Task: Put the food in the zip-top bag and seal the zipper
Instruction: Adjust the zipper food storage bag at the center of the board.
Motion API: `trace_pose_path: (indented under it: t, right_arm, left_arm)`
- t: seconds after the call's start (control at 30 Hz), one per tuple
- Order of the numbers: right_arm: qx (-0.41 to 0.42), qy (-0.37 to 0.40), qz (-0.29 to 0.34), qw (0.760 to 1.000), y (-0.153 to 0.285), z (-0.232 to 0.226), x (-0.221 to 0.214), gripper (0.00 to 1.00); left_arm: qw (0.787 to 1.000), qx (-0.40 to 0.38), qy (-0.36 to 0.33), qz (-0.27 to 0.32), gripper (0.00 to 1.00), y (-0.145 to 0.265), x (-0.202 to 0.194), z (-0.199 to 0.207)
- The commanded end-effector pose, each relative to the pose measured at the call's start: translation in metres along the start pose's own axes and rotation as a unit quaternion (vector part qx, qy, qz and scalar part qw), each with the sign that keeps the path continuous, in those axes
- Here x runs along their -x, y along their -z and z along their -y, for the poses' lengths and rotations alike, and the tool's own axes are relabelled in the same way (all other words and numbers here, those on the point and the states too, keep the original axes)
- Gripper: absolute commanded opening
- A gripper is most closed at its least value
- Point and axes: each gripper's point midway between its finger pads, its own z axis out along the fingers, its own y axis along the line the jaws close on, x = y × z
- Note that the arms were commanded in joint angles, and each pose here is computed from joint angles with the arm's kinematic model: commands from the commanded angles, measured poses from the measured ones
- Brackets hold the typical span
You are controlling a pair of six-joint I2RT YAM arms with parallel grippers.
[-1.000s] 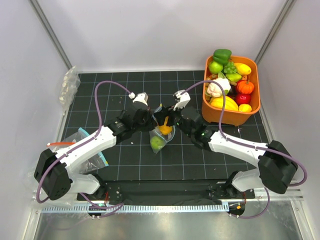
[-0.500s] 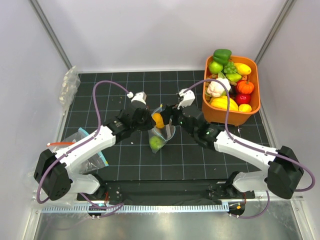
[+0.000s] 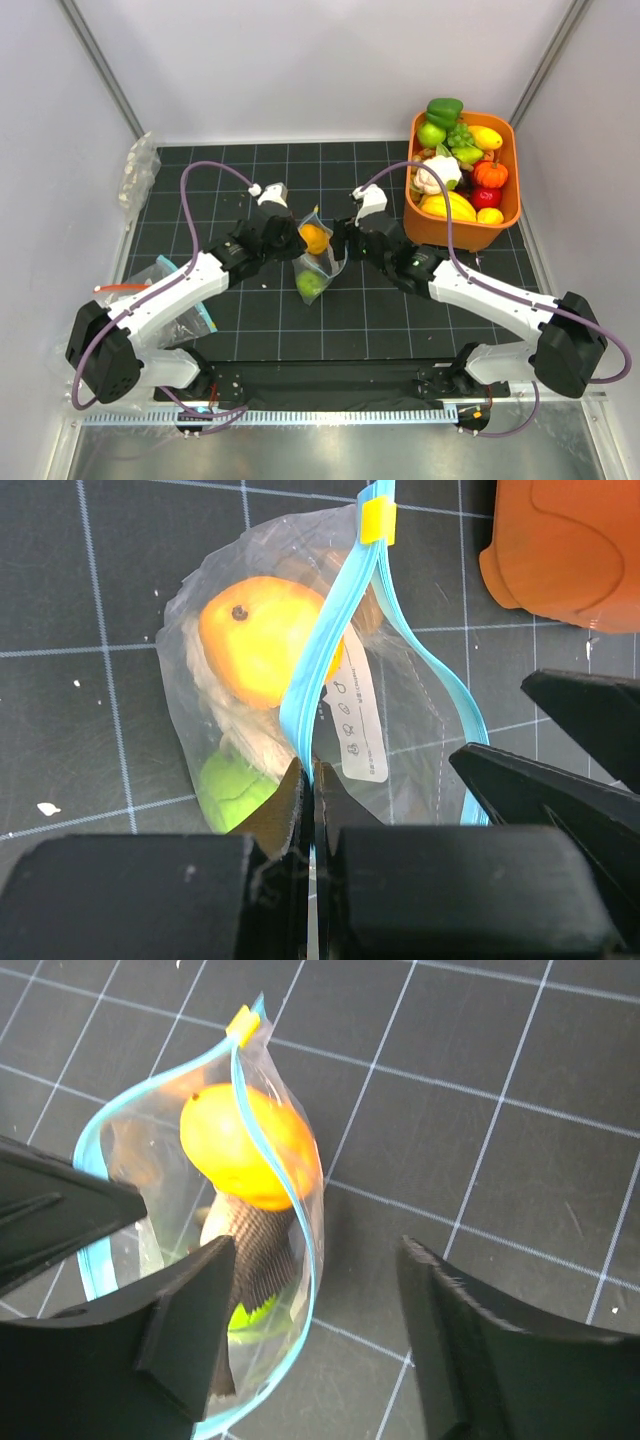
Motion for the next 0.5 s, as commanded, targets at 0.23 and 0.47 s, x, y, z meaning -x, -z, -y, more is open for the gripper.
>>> trace_pose_path:
  t: [0.23,0.47]
  right_arm:
    - [0.038,-0.007,-0.014,0.999,0.007,-0.014,-0.002,0.53]
    - [0.034,0.002,-0.044,0.998,0.000,-0.014,-0.015,0.45]
  left_arm:
    - [0.999,0.002,0.010,0.035,0.00,0.009,0.017,0.000]
    - [0.999,0.005,0.010,0.040,0.00,0.010,0.019,-0.001]
